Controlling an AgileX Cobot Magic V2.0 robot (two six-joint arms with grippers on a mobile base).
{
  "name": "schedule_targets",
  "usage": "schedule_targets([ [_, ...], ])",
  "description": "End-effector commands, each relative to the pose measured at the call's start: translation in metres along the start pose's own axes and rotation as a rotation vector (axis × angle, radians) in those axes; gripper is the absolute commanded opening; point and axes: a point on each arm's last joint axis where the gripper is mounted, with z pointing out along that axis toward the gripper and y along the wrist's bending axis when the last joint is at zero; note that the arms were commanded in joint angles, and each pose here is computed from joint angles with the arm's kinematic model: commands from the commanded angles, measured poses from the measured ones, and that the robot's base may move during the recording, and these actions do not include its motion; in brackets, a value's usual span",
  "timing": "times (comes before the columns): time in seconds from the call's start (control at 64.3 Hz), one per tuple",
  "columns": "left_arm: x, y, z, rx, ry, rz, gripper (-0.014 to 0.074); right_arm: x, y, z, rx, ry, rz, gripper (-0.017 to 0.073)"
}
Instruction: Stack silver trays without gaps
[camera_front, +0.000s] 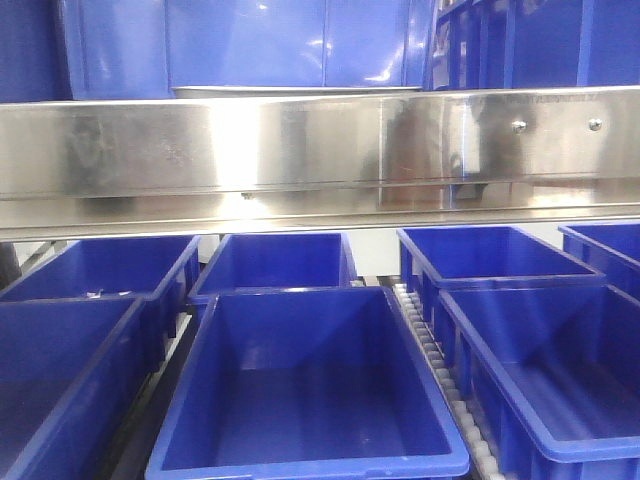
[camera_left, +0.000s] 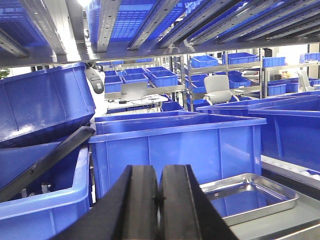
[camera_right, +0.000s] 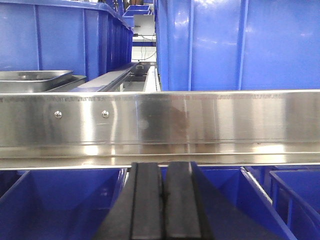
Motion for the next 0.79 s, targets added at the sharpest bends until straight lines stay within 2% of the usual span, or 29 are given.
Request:
schedule_targets([
  [0.0, -0.003, 0.0, -0.001, 0.005, -0.031, -0.004, 0.0004, -0.001, 0.0, -0.001, 0.001, -0.015, -0.001, -0.0079],
  [0.078, -0.002, -0.001, -0.001, 0.014, -0.028, -0.032, 0.0004, -0.001, 0.0, -0.001, 0.001, -0.015, -0.001, -0.0079],
  [0.14, 0.001, -0.003, 0.0, 0.028, -0.015, -0.076, 0.0004, -0.001, 0.0, -0.001, 0.001, -0.015, -0.001, -0.0079],
  [0.202, 0.006, -0.004, 0.001, 0.024, -0.012, -0.068, 0.0004, -0.001, 0.0, -0.001, 0.001, -0.015, -0.001, -0.0079],
  [0.249, 0.01, -0.005, 0.002, 0.03, -0.006, -0.09, 0.0004, -0.001, 0.0, -0.001, 0.001, -0.015, -0.001, -0.0079],
  [0.326, 0.024, -0.009, 0.005, 0.036, 0.004, -0.146, -0.0006, -0.001, 0.0, -0.001, 0.001, -0.015, -0.001, -0.0079],
  [0.466, 0.055, -0.012, 0.0, 0.019, -0.02, -0.177, -0.0007, -0.001, 0.0, -0.001, 0.001, -0.015, -0.001, -0.0079],
  [0.777, 0.146, -0.014, -0.024, -0.123, 0.069, -0.136, -0.0007, -0.001, 0.0, -0.001, 0.001, -0.015, -0.001, -0.0079],
])
